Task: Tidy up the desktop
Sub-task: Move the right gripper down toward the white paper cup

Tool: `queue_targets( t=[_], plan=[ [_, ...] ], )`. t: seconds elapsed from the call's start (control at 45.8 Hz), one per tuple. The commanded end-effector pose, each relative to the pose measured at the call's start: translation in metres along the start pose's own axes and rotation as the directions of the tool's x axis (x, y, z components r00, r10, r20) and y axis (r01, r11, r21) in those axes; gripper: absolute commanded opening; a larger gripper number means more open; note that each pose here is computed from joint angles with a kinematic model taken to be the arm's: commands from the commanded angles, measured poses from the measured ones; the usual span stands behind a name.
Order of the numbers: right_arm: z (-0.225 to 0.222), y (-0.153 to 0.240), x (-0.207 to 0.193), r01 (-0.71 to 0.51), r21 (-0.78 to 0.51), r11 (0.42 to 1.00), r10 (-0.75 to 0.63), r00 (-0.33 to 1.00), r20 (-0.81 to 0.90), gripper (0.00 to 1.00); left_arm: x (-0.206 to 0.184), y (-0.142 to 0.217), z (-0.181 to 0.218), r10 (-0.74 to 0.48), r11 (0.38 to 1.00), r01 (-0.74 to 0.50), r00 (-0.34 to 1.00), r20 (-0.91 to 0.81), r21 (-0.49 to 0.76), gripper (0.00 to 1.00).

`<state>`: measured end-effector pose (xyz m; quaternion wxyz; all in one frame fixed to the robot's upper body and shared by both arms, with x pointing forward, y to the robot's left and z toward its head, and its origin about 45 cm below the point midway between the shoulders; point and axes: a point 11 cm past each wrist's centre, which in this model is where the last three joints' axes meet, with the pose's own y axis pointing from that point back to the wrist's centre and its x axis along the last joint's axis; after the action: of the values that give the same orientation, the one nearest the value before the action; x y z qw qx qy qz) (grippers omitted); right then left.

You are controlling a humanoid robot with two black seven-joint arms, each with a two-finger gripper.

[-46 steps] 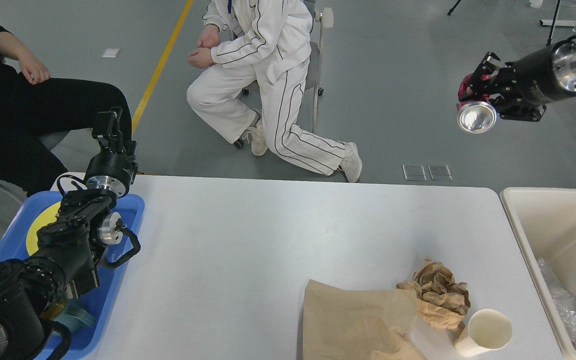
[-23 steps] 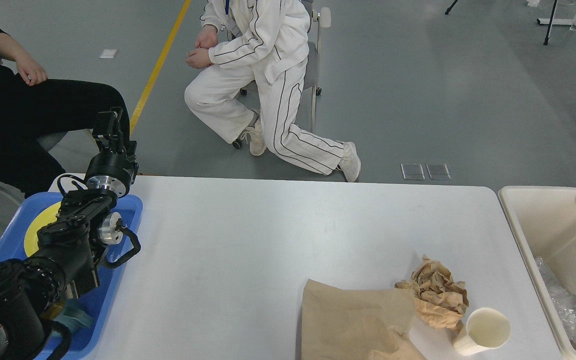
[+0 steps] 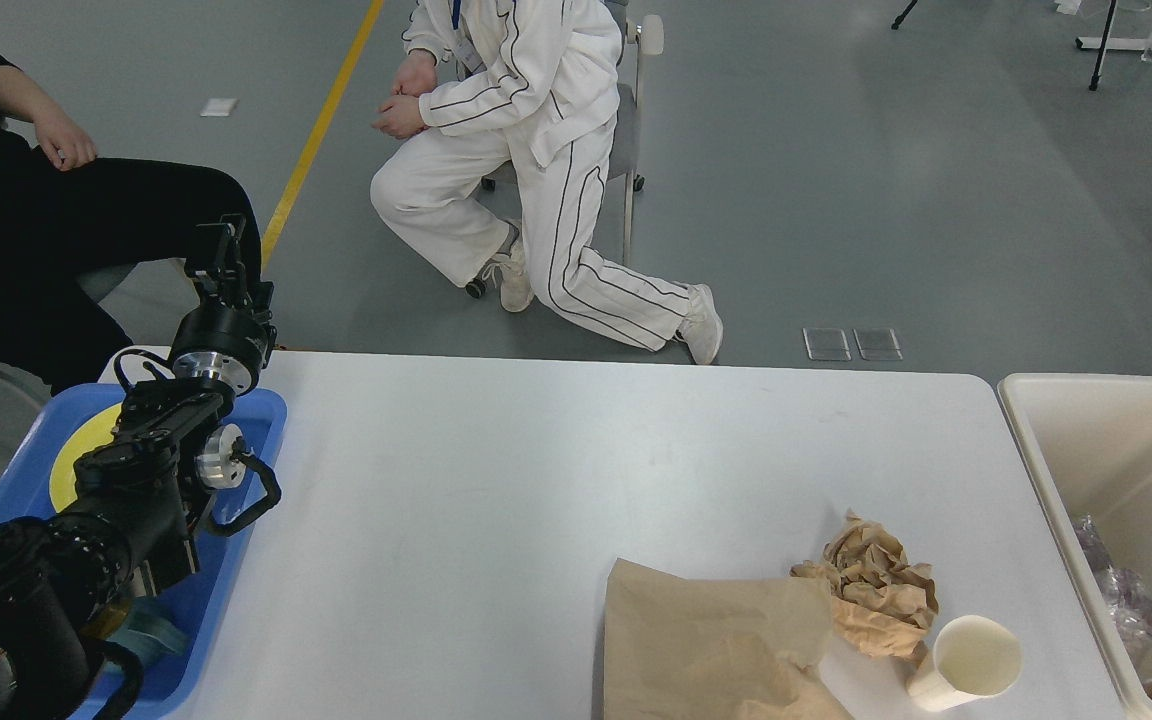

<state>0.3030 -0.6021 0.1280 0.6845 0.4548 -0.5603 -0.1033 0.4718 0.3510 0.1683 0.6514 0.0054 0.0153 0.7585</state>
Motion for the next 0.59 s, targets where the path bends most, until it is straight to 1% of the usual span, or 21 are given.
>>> queue_targets(
  t=[0.0,0.109,0.218,0.284,0.415,0.481,0.568],
  plan=[
    [-0.014,0.008,-0.011,0.105,0.033,0.994,-0.106,0.994,0.024,1.0,0.0,0.0,0.0,0.0,1.0,0.0,1.0,0.0,0.0,0.97],
    [-0.019,0.03,0.017,0.221,0.067,0.973,-0.224,0.974,0.042,1.0,0.0,0.0,0.0,0.0,1.0,0.0,1.0,0.0,0.0,0.97],
    [-0.052,0.068,0.044,0.384,0.137,0.913,-0.382,0.923,-0.036,1.0,0.0,0.0,-0.001,0.0,1.0,0.0,1.0,0.0,0.001,0.97],
    [-0.064,0.092,0.06,0.461,0.144,0.875,-0.452,0.887,-0.095,1.0,0.0,0.0,0.0,0.0,1.0,0.0,1.0,0.0,0.0,0.97],
    [-0.088,0.14,0.068,0.597,0.174,0.783,-0.568,0.801,-0.189,1.0,0.0,0.0,0.0,0.0,1.0,0.0,1.0,0.0,0.0,0.97],
    [-0.088,0.158,0.07,0.634,0.197,0.748,-0.602,0.773,-0.199,1.0,0.0,0.0,0.0,0.0,1.0,0.0,1.0,0.0,0.0,0.97],
    [-0.093,0.177,0.063,0.675,0.215,0.706,-0.636,0.737,-0.226,1.0,0.0,0.0,0.0,0.0,1.0,0.0,1.0,0.0,0.0,0.97]
  ],
)
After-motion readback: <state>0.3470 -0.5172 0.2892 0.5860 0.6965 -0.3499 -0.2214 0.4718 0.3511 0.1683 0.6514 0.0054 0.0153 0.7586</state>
